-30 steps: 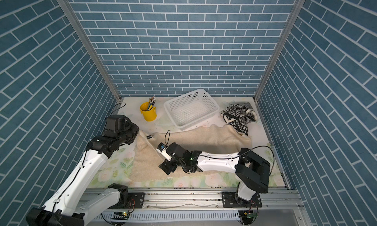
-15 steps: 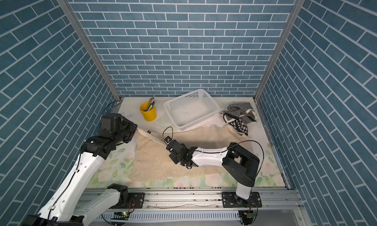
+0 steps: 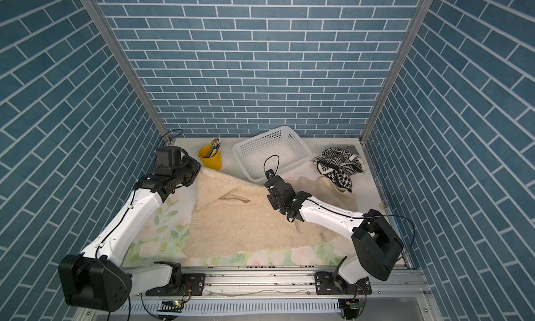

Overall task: Roll up the scarf and place it into the basket
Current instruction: Adjust the scarf at the center of the board.

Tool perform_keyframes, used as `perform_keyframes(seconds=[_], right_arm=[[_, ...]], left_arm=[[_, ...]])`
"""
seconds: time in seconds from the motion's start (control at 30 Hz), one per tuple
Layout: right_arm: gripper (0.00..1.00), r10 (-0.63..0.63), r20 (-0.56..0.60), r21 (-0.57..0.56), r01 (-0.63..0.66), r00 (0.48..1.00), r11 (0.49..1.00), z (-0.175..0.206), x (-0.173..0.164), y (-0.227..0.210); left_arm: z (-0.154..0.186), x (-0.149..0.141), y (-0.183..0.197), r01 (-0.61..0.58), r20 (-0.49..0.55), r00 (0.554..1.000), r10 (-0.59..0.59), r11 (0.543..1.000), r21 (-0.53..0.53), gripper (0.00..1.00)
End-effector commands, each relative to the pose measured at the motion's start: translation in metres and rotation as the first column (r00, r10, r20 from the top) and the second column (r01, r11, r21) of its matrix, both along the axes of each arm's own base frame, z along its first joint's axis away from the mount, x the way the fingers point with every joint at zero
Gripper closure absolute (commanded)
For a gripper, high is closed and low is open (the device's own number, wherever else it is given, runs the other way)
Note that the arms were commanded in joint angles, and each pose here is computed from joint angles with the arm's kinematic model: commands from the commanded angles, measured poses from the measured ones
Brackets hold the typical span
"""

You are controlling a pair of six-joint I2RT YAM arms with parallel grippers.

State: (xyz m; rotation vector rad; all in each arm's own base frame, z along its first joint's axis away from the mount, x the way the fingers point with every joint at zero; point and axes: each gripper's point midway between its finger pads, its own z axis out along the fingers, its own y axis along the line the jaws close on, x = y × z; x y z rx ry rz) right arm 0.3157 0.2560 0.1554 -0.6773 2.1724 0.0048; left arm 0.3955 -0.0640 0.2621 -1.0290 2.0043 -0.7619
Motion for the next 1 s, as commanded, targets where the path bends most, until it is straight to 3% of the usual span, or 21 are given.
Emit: perform_keyframes(seconds=[0.0, 0.07, 0.17, 0.3, 0.43, 0.53, 0.63, 0.77, 0.97], right_arm=[[1.0, -0.02, 0.125, -0.013, 0.022, 0.992, 1.0, 0.056, 0.013, -0.018], [1.0, -0.003, 0.137, 0.016, 0.001, 0.991, 1.0, 0.071, 0.008, -0.017], [1.0, 0.077, 0.109, 0.082, -0.086, 0.991, 0.993, 0.075, -0.014, -0.01], [1.0, 0.252, -0.001, 0.099, -0.25, 0.968, 0.963, 0.052, -0.063, 0.007], [1.0, 0.474, -0.134, 0.136, -0.458, 0.87, 0.879, 0.027, -0.136, 0.03], [1.0, 0.555, -0.263, 0.18, -0.525, 0.789, 0.832, 0.001, -0.175, 0.034], [1.0, 0.58, -0.316, 0.172, -0.555, 0.751, 0.814, -0.01, -0.194, 0.04], [1.0, 0.594, -0.354, 0.172, -0.575, 0.722, 0.8, -0.011, -0.201, 0.042], [1.0, 0.639, -0.43, 0.187, -0.629, 0.638, 0.755, -0.02, -0.222, 0.048]], left_arm=[[0.057, 0.014, -0.004, 0.044, 0.157, 0.987, -0.046, 0.999, 0.019, 1.0], [0.064, 0.005, 0.0, 0.035, 0.164, 0.986, -0.04, 0.999, 0.033, 1.0], [0.049, -0.03, 0.017, -0.029, 0.131, 0.991, 0.019, 0.997, 0.068, 1.0], [-0.005, -0.088, 0.036, -0.095, 0.027, 0.995, 0.093, 0.991, 0.095, 1.0], [-0.077, -0.138, 0.047, -0.133, -0.116, 0.983, 0.143, 0.987, 0.095, 1.0], [-0.126, -0.163, 0.05, -0.152, -0.206, 0.964, 0.167, 0.985, 0.087, 1.0], [-0.163, -0.176, 0.05, -0.163, -0.274, 0.945, 0.178, 0.984, 0.077, 1.0], [-0.187, -0.185, 0.052, -0.153, -0.363, 0.914, 0.184, 0.982, 0.111, 1.0], [-0.197, -0.222, 0.071, -0.243, -0.456, 0.838, 0.301, 0.953, 0.182, 1.0]])
